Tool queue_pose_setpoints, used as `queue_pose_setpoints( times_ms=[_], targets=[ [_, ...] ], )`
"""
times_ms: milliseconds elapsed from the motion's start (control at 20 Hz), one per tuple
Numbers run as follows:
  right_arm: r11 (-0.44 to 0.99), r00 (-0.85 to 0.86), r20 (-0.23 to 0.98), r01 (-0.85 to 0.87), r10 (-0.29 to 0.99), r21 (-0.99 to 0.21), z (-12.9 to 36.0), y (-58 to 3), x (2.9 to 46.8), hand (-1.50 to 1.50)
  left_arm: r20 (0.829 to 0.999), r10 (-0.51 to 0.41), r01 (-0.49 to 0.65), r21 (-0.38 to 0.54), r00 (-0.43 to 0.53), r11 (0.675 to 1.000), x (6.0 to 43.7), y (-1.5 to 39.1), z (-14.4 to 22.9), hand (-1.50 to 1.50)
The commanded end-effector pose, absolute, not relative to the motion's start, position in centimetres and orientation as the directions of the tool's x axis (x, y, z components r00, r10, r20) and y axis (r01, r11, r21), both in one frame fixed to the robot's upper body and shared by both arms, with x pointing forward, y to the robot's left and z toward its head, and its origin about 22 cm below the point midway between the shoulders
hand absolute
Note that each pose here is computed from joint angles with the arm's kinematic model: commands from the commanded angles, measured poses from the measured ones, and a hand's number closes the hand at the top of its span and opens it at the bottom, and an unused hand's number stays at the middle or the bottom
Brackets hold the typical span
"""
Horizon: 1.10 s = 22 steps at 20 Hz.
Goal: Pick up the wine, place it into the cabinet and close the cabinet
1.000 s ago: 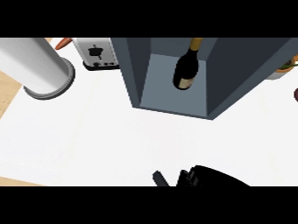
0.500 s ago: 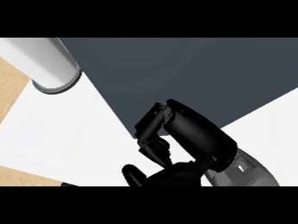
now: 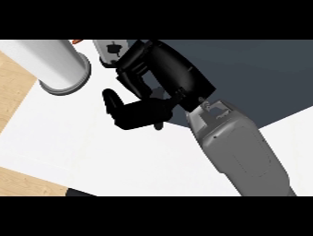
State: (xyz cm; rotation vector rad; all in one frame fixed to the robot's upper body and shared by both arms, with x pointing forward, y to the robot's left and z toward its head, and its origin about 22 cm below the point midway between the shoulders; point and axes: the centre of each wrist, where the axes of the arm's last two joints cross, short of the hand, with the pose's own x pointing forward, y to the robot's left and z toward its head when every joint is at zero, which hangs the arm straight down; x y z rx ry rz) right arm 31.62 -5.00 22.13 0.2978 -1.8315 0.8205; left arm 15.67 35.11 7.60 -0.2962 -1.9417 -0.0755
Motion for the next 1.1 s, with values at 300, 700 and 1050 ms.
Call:
queue_pose_setpoints(
  times_ms=[300,700,1050],
  targets=[
    [0.806,-0.275,0.958,-0.546,0.085,-0.228,23.8,-4.0,37.1,1.50,0.921,0.170,0.236,-0.089,-0.351,0.968,16.2,35.0,7.3,1.50],
    [0.860,-0.167,0.974,-0.463,0.156,-0.217,21.7,-6.7,40.1,1.50,0.923,0.165,0.209,-0.095,-0.348,0.973,15.8,35.5,6.8,1.50],
    [0.855,-0.162,0.977,-0.477,0.142,-0.203,20.3,-7.7,40.8,1.50,0.927,0.157,0.187,-0.097,-0.342,0.978,15.7,35.6,6.5,1.50]
  ],
)
